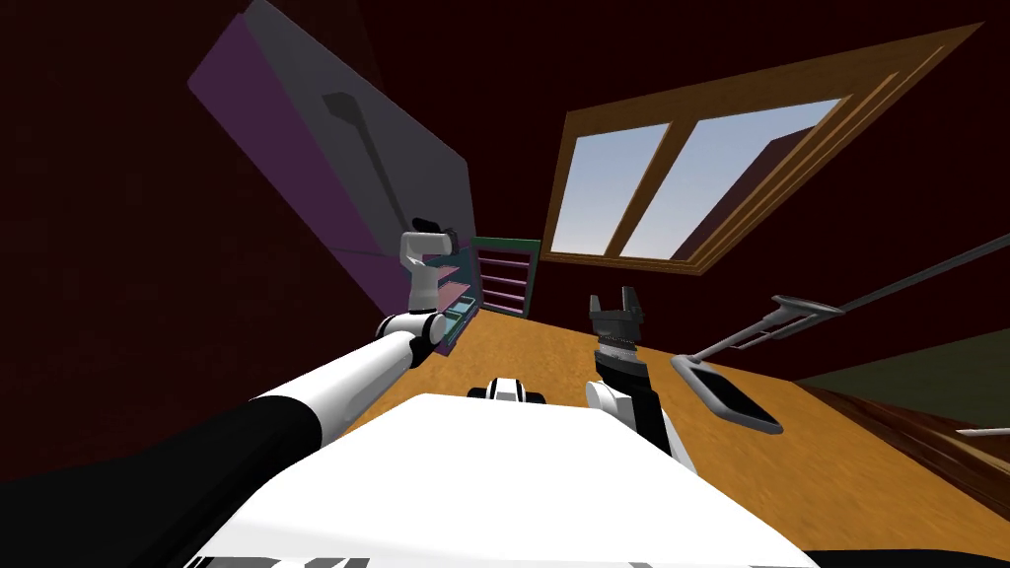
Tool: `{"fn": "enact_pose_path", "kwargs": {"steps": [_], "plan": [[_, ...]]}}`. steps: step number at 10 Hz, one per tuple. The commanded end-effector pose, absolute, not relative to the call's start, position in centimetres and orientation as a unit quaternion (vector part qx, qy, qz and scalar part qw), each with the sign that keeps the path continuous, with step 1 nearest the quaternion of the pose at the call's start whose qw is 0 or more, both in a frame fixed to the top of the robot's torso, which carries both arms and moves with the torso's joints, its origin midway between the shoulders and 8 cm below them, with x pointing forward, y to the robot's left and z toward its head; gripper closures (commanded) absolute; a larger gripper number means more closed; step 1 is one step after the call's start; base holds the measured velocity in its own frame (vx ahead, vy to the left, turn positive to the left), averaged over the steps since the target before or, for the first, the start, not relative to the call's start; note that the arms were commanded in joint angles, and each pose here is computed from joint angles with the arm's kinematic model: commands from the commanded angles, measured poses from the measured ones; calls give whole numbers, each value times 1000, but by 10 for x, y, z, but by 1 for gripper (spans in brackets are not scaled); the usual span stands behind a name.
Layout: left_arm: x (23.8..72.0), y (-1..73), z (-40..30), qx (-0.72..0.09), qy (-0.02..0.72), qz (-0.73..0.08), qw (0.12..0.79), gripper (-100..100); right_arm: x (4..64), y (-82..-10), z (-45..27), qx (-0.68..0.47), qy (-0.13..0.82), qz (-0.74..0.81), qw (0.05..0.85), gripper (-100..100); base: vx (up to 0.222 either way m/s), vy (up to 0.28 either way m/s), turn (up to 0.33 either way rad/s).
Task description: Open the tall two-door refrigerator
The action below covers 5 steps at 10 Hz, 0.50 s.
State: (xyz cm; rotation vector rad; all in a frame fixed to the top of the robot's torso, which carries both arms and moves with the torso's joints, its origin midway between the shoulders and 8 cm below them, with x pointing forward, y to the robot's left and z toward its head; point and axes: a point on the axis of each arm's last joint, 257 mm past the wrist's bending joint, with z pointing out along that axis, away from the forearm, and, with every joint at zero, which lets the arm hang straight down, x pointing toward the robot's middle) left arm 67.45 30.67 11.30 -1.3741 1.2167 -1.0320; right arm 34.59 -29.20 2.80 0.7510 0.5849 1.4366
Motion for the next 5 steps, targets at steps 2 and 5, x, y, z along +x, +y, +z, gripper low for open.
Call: {"fn": "enact_pose_path", "kwargs": {"steps": [2,5], "plan": [[678,289,112,-556,514,-438,485,-100,346,-292,28,331,258,633,651,0,-75,227,-23],[679,275,112,-547,522,-448,477,-100,346,-292,28,331,258,633,651,0,-52,215,-25]]}}
